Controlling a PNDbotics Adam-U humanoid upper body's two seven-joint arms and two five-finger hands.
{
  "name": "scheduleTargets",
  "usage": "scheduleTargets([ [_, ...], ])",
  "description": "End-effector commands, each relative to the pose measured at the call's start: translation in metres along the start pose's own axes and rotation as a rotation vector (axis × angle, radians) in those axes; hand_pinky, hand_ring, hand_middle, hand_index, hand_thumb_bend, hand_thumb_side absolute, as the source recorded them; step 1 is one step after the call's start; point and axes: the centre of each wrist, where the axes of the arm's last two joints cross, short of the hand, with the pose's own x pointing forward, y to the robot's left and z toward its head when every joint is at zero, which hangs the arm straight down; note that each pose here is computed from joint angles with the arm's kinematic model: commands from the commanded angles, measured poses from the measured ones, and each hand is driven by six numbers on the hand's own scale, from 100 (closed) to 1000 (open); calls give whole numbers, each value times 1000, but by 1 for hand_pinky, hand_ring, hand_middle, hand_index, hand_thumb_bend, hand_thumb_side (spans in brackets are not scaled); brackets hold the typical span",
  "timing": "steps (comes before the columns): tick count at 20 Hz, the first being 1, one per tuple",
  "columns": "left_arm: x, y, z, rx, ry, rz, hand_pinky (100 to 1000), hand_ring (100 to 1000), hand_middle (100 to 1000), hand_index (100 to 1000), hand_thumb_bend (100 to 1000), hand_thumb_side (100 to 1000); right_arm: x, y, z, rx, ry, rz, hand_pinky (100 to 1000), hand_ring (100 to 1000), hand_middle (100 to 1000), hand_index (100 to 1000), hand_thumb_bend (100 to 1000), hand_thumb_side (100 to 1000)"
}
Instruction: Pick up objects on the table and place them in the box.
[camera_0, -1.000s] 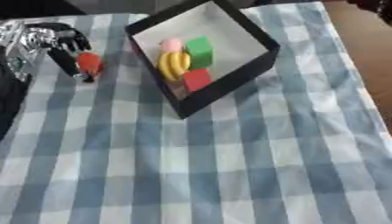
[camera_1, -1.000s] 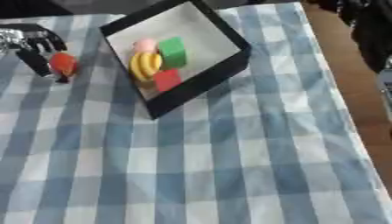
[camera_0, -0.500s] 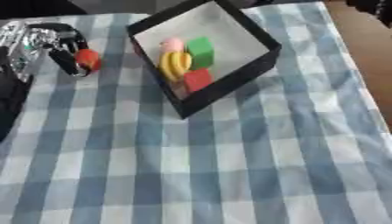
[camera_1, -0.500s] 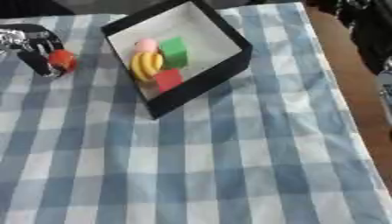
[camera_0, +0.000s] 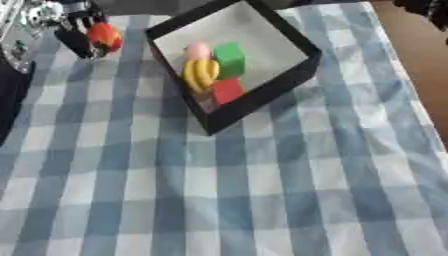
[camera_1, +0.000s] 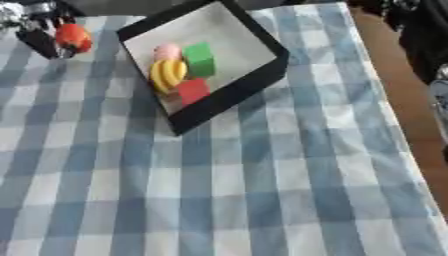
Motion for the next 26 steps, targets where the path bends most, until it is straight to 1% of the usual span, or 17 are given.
scheduleTargets([
  [1, 22, 38, 15, 99, -74, -69, 763, 770, 721, 698, 216, 100, 11, -8, -2, -11, -32, 20, 920, 769, 746, 739, 100, 689],
  [4, 50, 53, 18, 143, -152, -106, 759, 767, 718, 698, 221, 100, 11, -8, -2, -11, -32, 18, 919, 769, 746, 739, 100, 686],
  [7, 76, 62, 18, 185, -214, -116, 747, 757, 711, 696, 229, 100, 11, -8, -2, -15, -34, 14, 919, 769, 746, 739, 100, 685],
  [9, 91, 62, 15, 213, -246, -110, 743, 752, 707, 699, 242, 100, 12, -7, -3, -14, -38, 8, 919, 769, 746, 739, 100, 685],
  [11, 104, 59, 9, 225, -270, -96, 739, 748, 702, 699, 254, 100, 13, -7, -4, -14, -43, 2, 919, 770, 747, 739, 100, 684],
  [12, 108, 56, 5, 229, -279, -82, 730, 742, 696, 699, 290, 100, 13, -6, -4, -14, -46, 0, 919, 770, 747, 740, 100, 682],
  [15, 115, 42, -8, 227, -275, -40, 726, 740, 695, 702, 305, 100, 16, -5, -6, -17, -56, -7, 919, 771, 747, 740, 100, 676],
  [18, 117, 27, -21, 202, -246, -21, 729, 743, 699, 702, 324, 131, 19, -4, -8, -19, -67, -13, 919, 770, 747, 740, 100, 673],
  [21, 117, 12, -32, 173, -224, 18, 725, 741, 697, 695, 346, 144, 20, -2, -9, -15, -73, -22, 919, 770, 747, 739, 100, 681],
  [25, 116, -3, -42, 141, -201, 30, 729, 746, 703, 705, 416, 202, 20, 0, -10, -9, -70, -25, 919, 769, 746, 739, 100, 687],
  [26, 115, -6, -44, 128, -198, 29, 738, 756, 715, 733, 474, 237, 20, 0, -10, -9, -69, -24, 919, 769, 746, 739, 100, 688],
])
